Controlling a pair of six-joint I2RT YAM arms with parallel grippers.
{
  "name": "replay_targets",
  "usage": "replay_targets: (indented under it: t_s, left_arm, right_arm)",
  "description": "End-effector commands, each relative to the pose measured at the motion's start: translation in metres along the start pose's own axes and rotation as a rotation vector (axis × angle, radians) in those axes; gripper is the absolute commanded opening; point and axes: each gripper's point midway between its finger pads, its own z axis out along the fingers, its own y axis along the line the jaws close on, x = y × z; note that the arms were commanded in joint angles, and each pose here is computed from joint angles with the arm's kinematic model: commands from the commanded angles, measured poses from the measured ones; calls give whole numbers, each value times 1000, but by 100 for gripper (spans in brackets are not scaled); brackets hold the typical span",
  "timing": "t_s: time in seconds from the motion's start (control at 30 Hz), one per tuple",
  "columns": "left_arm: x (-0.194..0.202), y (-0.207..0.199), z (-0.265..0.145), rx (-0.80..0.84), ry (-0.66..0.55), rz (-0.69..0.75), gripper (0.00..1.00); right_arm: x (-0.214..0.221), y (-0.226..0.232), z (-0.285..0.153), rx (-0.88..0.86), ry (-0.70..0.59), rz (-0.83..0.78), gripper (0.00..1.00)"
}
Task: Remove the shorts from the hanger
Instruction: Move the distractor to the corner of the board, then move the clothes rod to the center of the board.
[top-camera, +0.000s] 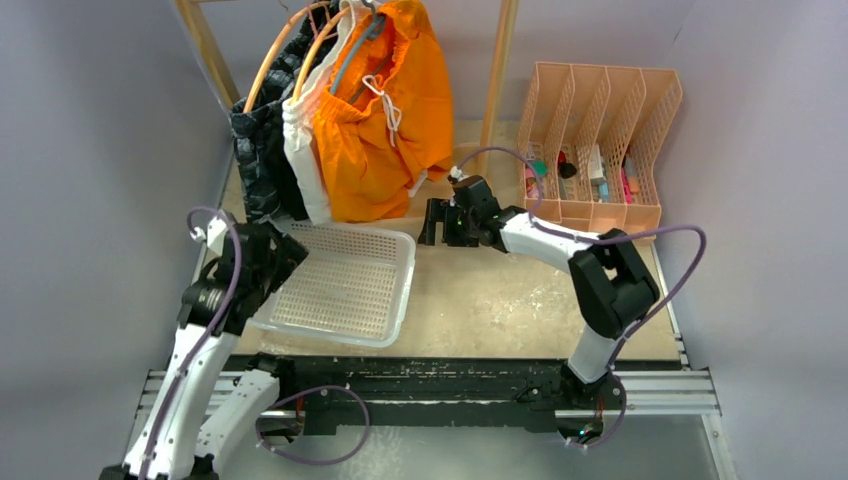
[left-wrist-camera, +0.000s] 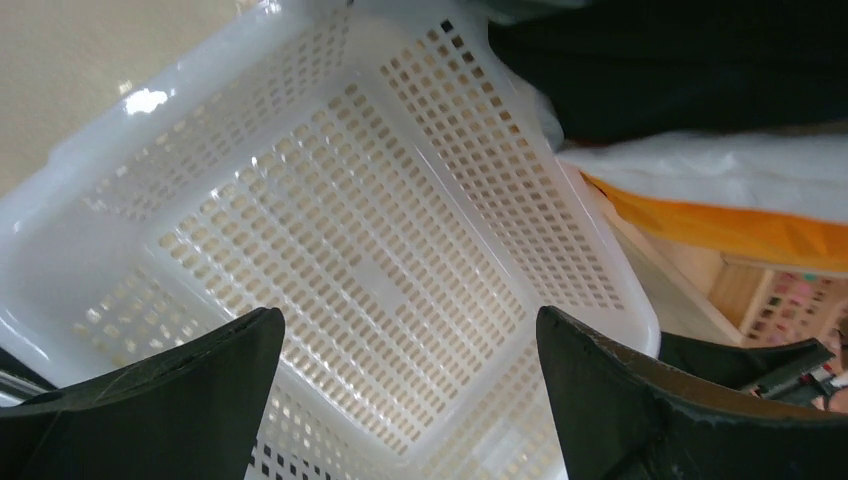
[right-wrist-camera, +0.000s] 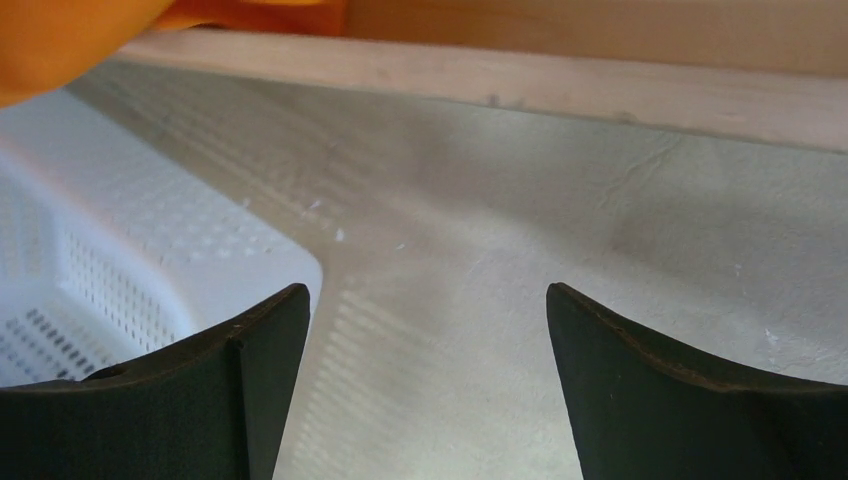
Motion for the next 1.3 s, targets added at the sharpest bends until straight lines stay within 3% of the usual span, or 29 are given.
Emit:
replay_targets:
  t_s: [0.0, 0.27, 0.67, 0.77, 0.93, 1.27]
  left_arm:
    - [-43, -22, 14, -50, -134, 64, 98]
    - [-95, -41, 36, -119, -256, 216, 100]
    - [-195, -116, 68, 82, -402, 540, 100]
    - [-205, -137, 75, 210, -459, 605, 100]
    - [-219, -147, 97, 261, -513, 652, 100]
    - [-214, -165, 142, 391, -430, 705, 100]
  right_arm:
    - [-31, -3, 11, 73, -130, 161, 89]
    - [-55, -4, 24, 120, -192, 157, 91]
    - [-51, 2, 26, 92, -148, 128, 92]
    - [-48, 2, 26, 92, -140, 120, 92]
    - [-46, 2, 29, 88, -125, 101, 92]
    - [-49, -4, 39, 121, -114, 77, 93]
